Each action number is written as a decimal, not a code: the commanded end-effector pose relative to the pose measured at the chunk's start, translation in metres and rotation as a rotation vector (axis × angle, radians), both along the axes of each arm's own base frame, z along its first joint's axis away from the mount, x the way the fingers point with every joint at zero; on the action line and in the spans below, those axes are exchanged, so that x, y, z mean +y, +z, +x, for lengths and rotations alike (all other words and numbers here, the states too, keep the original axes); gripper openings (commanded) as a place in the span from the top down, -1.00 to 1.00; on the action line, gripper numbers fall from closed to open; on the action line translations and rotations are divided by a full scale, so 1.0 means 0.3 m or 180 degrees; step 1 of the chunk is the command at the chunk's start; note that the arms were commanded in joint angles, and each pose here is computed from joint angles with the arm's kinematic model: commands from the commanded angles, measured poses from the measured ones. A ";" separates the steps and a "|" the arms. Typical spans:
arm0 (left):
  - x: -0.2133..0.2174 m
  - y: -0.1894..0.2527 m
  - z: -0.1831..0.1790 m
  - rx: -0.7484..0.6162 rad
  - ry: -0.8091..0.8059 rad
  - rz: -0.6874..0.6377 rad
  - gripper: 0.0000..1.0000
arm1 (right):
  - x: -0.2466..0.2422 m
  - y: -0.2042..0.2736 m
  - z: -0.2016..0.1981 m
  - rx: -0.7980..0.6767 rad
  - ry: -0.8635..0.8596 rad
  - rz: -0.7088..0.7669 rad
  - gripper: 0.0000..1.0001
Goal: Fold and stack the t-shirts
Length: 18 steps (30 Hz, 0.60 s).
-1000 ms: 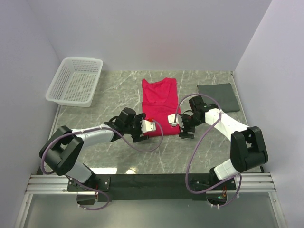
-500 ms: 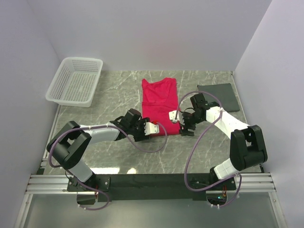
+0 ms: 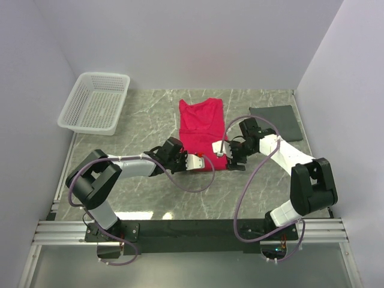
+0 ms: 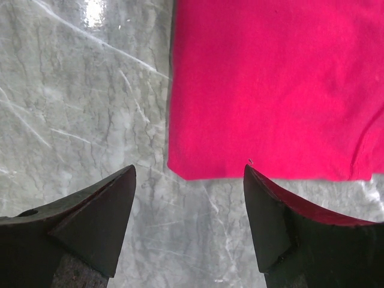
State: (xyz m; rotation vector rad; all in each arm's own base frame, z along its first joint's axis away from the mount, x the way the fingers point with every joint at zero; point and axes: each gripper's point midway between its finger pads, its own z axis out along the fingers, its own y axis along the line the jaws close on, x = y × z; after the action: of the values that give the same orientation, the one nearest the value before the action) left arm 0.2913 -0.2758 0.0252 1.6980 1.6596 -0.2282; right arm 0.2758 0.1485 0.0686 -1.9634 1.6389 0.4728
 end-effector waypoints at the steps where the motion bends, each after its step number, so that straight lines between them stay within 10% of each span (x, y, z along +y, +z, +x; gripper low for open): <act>1: -0.012 0.023 0.009 -0.0042 -0.0023 -0.0013 0.89 | 0.013 -0.026 0.007 -0.0098 0.0104 -0.0099 -0.57; 18: -0.019 0.054 -0.012 0.0007 -0.0019 -0.0106 0.91 | 0.028 -0.162 0.020 0.0055 -0.0201 -0.0510 -0.35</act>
State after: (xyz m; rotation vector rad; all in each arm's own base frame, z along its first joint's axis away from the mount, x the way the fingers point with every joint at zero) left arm 0.2900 -0.2748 0.0252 1.6964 1.6688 -0.2311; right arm 0.2751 0.1548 0.0224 -2.0427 1.7560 0.3826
